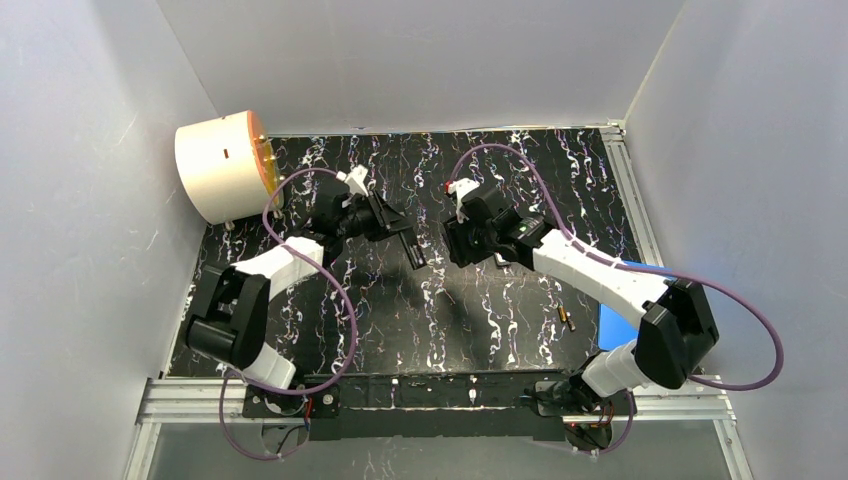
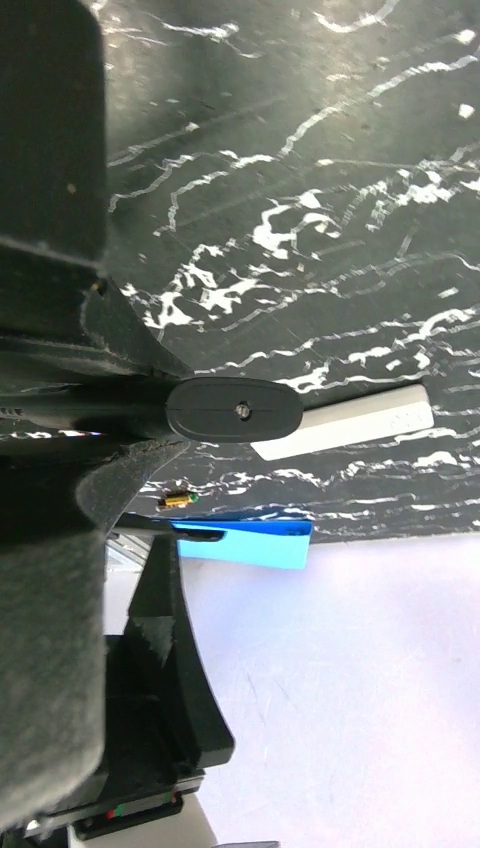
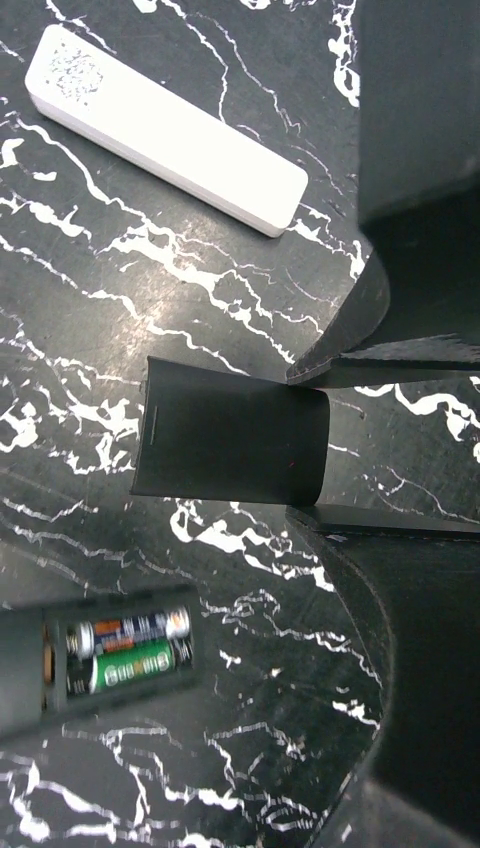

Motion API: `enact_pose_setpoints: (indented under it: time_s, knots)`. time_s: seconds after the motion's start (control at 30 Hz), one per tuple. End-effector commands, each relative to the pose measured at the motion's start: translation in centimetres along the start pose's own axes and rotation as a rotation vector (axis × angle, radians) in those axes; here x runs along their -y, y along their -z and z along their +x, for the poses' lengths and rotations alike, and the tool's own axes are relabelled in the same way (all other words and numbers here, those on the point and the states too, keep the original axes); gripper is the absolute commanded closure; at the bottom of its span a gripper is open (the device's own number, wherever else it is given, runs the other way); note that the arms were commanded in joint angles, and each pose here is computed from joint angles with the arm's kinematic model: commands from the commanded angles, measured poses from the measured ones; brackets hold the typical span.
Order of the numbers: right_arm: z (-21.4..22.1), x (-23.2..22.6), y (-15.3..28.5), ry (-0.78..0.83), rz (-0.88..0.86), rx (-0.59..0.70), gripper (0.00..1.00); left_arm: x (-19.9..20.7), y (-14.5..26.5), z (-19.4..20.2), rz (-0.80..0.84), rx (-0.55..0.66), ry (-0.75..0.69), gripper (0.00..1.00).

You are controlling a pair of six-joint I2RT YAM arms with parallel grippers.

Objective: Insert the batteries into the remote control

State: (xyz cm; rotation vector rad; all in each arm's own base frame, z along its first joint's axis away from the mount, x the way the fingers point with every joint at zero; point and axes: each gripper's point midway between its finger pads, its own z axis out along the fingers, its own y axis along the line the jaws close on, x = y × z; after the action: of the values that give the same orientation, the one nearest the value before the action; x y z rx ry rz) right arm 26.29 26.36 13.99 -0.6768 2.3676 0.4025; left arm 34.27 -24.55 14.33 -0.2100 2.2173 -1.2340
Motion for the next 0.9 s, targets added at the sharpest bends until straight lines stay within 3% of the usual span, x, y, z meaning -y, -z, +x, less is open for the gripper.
enact_pose_setpoints:
  time_s: [0.0,0.37,0.87]
  knots:
    - [-2.9,-1.9,3.0,-0.009,-0.097,0.076,0.64,5.3,-0.5,-2.9,0.198,0.048,-0.083,1.00]
    - [-5.7,-4.2,4.6,0.018,-0.187,0.144,0.62,7.9,-1.4,-2.9,0.291,0.038,0.050,1.00]
    - [-4.4,-4.8,3.2,0.087,-0.181,0.105,0.62,8.5,-1.8,-2.4,0.275,0.031,0.106,1.00]
